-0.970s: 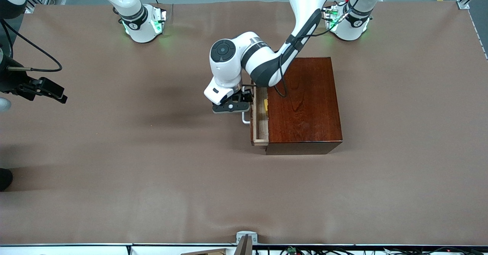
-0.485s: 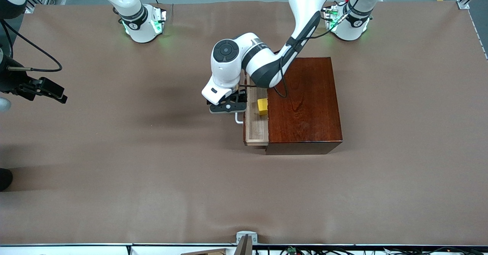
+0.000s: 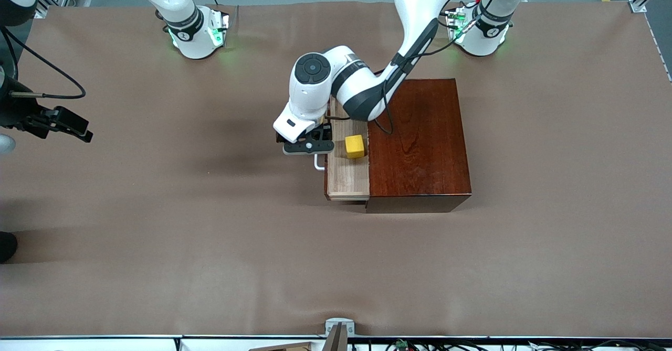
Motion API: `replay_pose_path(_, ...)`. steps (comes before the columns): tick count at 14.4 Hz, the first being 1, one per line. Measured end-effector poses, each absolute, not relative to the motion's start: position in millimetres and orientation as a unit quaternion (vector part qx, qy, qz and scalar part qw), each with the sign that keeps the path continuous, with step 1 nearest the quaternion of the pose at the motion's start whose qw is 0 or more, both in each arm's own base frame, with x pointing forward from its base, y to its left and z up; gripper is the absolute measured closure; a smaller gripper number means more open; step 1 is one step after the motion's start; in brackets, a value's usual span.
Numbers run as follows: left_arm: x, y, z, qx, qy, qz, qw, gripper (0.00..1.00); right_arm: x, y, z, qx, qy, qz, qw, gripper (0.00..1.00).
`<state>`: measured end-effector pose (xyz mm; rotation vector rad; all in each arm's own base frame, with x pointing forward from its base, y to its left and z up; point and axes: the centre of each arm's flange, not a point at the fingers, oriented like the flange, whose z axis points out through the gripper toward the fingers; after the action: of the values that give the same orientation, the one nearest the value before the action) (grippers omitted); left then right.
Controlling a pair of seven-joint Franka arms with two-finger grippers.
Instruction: Open drawer, take yellow block, close drawer
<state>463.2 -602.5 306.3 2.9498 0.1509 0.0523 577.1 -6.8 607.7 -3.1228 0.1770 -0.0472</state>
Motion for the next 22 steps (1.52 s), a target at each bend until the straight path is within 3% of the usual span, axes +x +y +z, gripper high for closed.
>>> replay_pose_path(12, 453, -626, 324, 0.984, 0.05, 0.032, 0.168, 0.0, 577, -6, 608, -0.998, 0.056, -0.015, 0.007, 0.0)
replay_pose_path(19, 457, -619, 338, 0.988, 0.069, 0.006, 0.139, 0.0, 577, -6, 607, -0.998, 0.056, -0.015, 0.007, 0.0)
replay_pose_path(22, 467, -598, 380, 0.991, 0.077, 0.001, 0.109, 0.0, 578, -6, 607, -0.998, 0.056, -0.014, 0.007, 0.0)
